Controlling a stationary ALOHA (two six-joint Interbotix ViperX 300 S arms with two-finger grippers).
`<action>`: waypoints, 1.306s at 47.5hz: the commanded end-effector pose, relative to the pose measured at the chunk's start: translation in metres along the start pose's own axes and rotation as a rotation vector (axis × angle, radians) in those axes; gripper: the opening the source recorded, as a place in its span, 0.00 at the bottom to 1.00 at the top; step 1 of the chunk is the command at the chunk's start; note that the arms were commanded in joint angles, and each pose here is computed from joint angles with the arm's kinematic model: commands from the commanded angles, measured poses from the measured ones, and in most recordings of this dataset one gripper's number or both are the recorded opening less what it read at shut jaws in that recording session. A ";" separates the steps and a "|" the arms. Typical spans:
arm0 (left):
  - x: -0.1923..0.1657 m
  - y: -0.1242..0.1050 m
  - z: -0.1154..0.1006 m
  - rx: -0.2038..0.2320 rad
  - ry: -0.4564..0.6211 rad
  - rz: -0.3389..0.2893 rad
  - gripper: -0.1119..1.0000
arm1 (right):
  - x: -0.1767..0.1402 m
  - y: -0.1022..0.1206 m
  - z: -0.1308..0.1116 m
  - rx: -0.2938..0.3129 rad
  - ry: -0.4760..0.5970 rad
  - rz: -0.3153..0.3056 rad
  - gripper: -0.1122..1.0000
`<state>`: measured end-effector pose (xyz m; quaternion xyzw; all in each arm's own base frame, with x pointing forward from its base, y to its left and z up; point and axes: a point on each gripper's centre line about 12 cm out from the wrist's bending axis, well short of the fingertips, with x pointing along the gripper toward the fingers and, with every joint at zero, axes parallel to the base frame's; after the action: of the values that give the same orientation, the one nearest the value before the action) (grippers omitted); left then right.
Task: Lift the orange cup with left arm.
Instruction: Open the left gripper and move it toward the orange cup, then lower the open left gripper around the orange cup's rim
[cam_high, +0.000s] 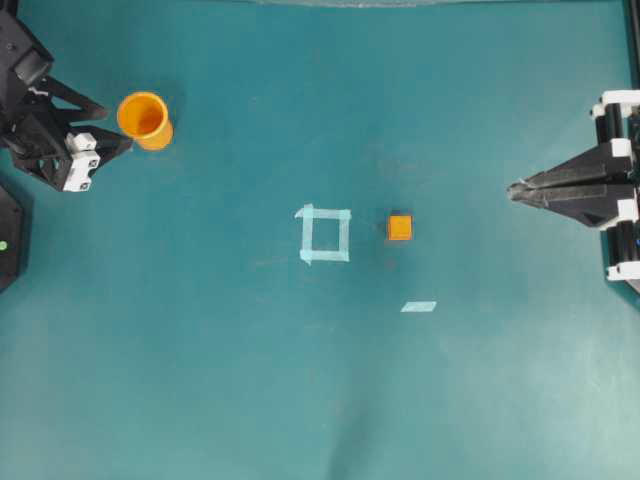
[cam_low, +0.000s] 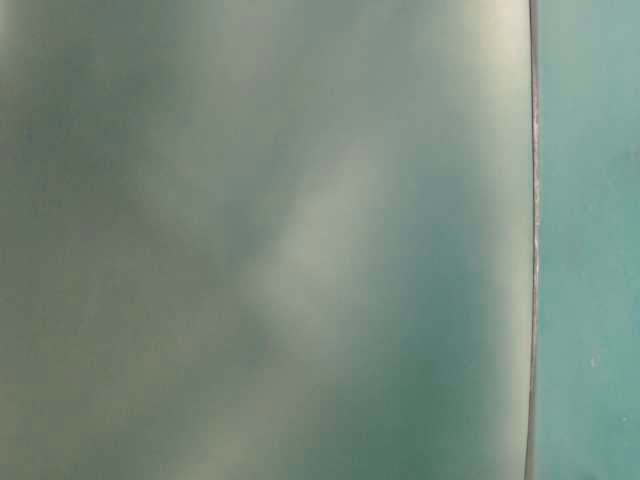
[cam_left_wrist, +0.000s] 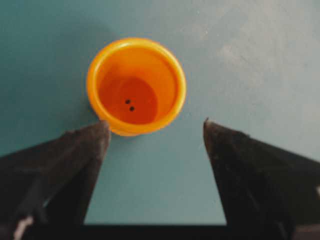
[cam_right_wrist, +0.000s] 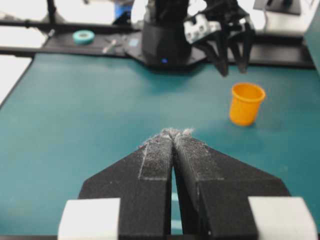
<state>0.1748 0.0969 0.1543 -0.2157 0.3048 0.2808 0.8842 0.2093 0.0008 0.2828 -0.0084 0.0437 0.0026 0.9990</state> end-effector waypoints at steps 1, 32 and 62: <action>0.001 0.001 0.000 -0.001 -0.020 -0.001 0.76 | 0.001 0.000 0.007 0.000 -0.012 -0.002 0.10; 0.023 0.001 -0.028 0.008 0.082 -0.001 0.76 | 0.002 0.000 0.005 -0.001 0.002 -0.001 0.10; 0.055 0.009 -0.015 -0.005 0.080 0.037 0.76 | 0.004 0.000 0.003 0.002 0.012 0.000 0.10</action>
<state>0.1942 0.1090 0.0985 -0.2261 0.3608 0.2833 0.8593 0.2109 0.0005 0.2780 -0.0076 0.0590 0.0018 0.9982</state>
